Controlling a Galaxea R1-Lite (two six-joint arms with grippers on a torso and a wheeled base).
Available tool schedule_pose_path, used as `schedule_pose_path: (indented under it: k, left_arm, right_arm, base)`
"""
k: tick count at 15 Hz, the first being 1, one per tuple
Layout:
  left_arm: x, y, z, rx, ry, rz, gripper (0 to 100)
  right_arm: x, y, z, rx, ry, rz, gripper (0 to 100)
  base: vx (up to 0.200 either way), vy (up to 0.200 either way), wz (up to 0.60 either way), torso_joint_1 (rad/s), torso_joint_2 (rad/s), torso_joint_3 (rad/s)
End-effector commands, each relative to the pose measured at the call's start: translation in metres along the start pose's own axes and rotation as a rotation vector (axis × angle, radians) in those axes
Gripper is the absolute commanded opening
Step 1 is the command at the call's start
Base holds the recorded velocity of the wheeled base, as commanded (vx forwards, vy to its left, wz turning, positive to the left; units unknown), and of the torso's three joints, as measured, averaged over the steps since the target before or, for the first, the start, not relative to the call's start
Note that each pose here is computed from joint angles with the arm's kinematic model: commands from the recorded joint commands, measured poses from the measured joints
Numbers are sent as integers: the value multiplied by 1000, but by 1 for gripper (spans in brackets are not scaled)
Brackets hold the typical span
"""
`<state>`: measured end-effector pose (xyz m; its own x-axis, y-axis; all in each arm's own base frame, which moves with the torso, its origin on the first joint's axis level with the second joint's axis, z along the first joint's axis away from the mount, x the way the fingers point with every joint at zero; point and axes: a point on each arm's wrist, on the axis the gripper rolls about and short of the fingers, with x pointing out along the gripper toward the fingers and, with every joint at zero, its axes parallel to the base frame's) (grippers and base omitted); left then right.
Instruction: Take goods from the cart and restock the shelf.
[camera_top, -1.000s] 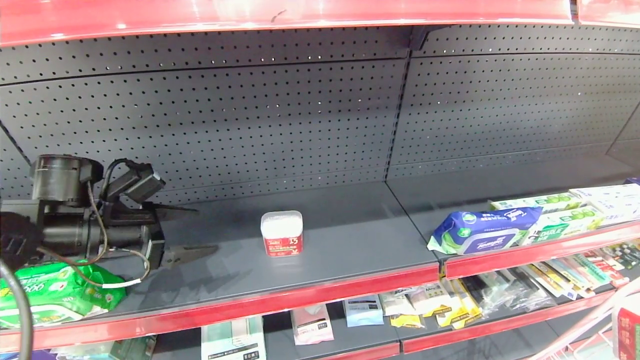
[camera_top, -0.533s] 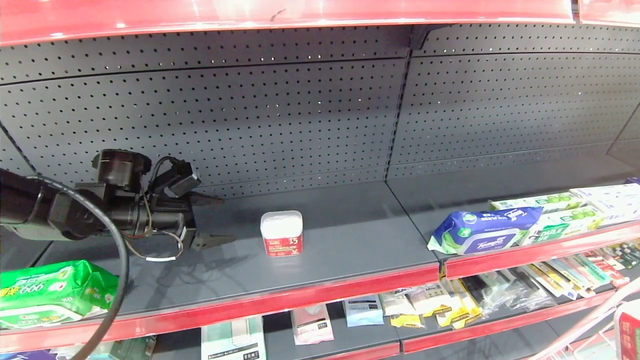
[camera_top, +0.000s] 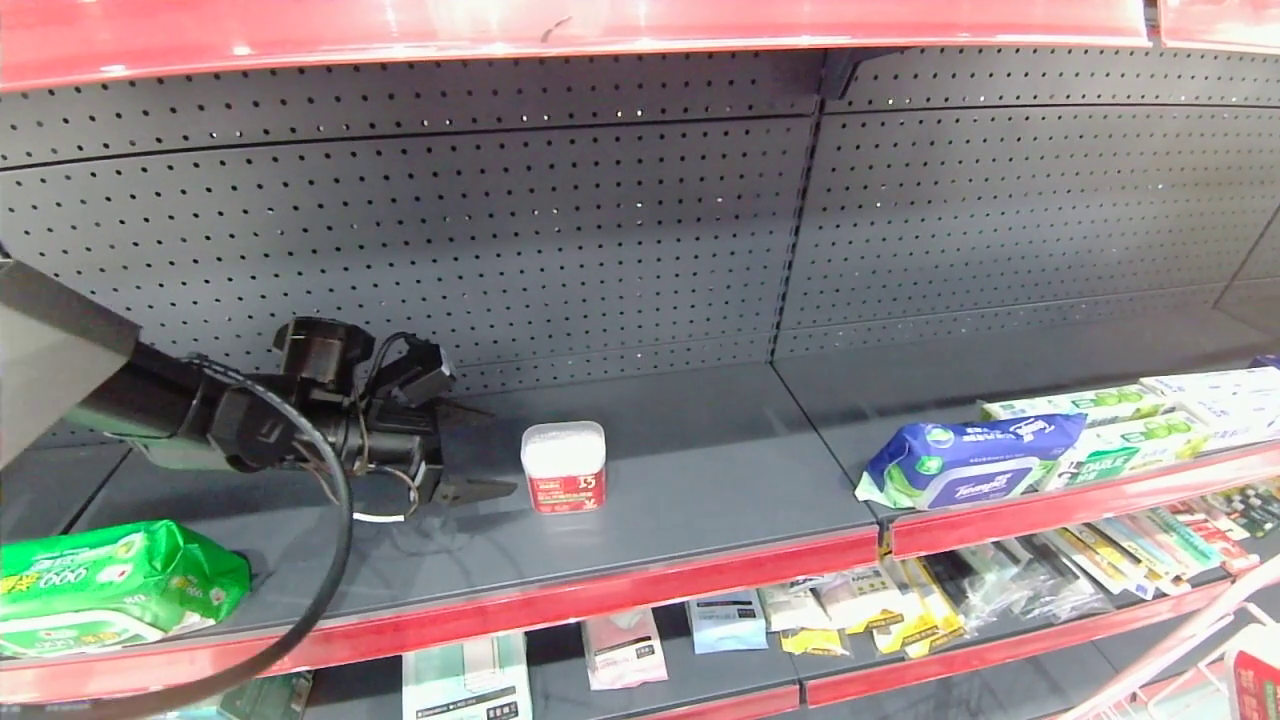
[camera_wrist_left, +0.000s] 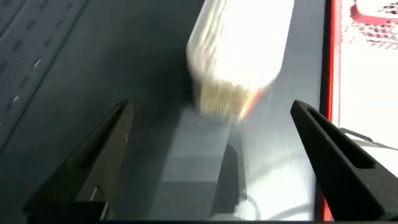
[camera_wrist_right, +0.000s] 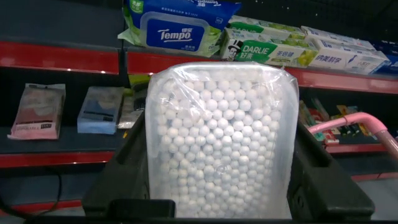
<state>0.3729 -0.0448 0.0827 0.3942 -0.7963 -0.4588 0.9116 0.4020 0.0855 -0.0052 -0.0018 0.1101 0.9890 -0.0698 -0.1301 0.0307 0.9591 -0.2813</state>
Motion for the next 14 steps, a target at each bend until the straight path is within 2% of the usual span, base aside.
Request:
schedule_pose_path:
  k: [1,3,6,11,14]
  left_arm:
    - [17,6,0,5,-3,-22,100]
    - [24,8,6,18,-13,-29,100]
    - [36,5,14,-28,-22,-53,100]
    - [46,8,12,-24,-22,-66,100]
    - [52,11,11,-9,-25,-67,100]
  right_arm:
    - [-1,0,-1,-2,-5,-10,0]
    - [-2,0,-2,-2,-12,-14,0]
    - [-2,1,-3,-3,1,-10,0]
    - [-3,1,-3,-3,4,-9,0]
    - [-3,1,-4,-4,7,-8,0]
  base:
    - [0,0,0,0,0,0]
    - [0,0,0,0,0,0]
    - [0,0,0,0,0,0]
    - [0,0,0,0,0,0]
    - [0,0,0,0,0,0]
